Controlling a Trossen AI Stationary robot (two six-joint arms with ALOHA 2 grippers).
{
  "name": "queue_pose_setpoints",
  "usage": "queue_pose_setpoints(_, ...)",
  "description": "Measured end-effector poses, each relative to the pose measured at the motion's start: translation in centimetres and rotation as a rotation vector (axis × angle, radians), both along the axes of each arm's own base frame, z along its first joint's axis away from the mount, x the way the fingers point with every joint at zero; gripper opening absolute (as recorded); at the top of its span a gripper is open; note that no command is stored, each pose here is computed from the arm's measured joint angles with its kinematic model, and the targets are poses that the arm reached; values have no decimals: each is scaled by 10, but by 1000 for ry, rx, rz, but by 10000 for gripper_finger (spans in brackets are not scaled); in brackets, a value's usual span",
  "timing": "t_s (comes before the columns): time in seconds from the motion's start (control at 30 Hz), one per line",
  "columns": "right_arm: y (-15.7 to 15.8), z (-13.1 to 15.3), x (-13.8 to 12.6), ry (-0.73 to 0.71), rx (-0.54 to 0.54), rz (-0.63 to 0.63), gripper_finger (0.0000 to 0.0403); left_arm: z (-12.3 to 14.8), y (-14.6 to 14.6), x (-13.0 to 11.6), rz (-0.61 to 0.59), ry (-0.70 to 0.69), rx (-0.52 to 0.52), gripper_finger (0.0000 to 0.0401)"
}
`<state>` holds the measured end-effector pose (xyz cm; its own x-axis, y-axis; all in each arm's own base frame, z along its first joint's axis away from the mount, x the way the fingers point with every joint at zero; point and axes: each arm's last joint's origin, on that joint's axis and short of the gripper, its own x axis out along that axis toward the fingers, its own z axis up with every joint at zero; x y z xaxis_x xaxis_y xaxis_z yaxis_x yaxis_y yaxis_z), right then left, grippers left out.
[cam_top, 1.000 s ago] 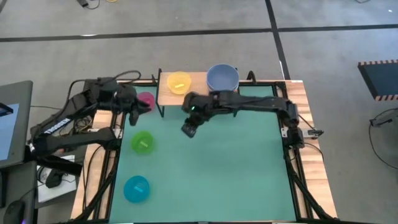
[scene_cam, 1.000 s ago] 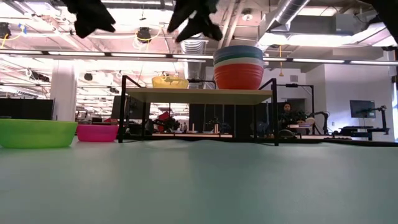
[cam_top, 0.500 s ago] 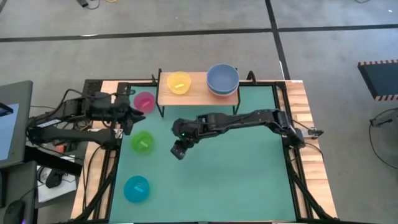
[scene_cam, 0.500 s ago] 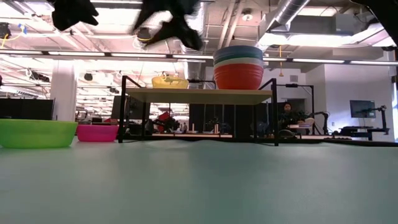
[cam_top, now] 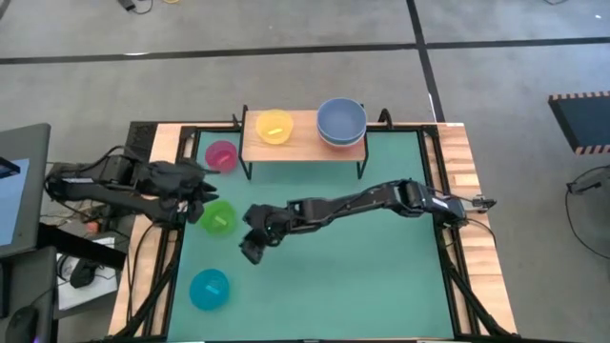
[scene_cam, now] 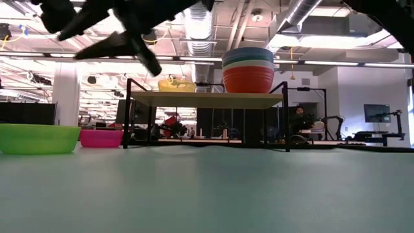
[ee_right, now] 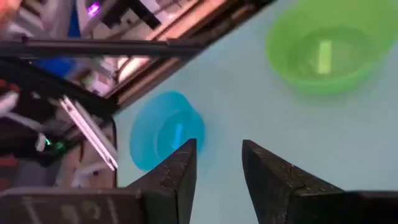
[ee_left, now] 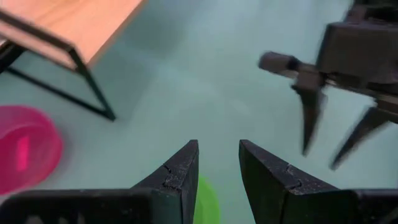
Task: Place and stack bowls onto a shelf
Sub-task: Stack the light green bowl on the yellow bowl on the shelf
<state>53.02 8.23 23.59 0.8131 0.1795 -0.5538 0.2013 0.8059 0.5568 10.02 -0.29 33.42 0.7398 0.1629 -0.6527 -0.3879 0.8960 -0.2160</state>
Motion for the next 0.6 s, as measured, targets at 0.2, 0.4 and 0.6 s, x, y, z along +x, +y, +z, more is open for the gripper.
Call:
queue_pose_setpoints(0.2, 0, -27, 6, 87, 143, -116, 122, -6, -6, -6, 45, 52, 4, 100)
queue_pose_setpoints(0.4, 1, -56, 10, 147, 140, -164, 119, -35, -14, -7, 64, 95, -67, 100)
queue_pose_setpoints(0.6, 1, -69, 14, 151, 172, -189, 135, -80, -23, -10, 77, 200, -195, 100)
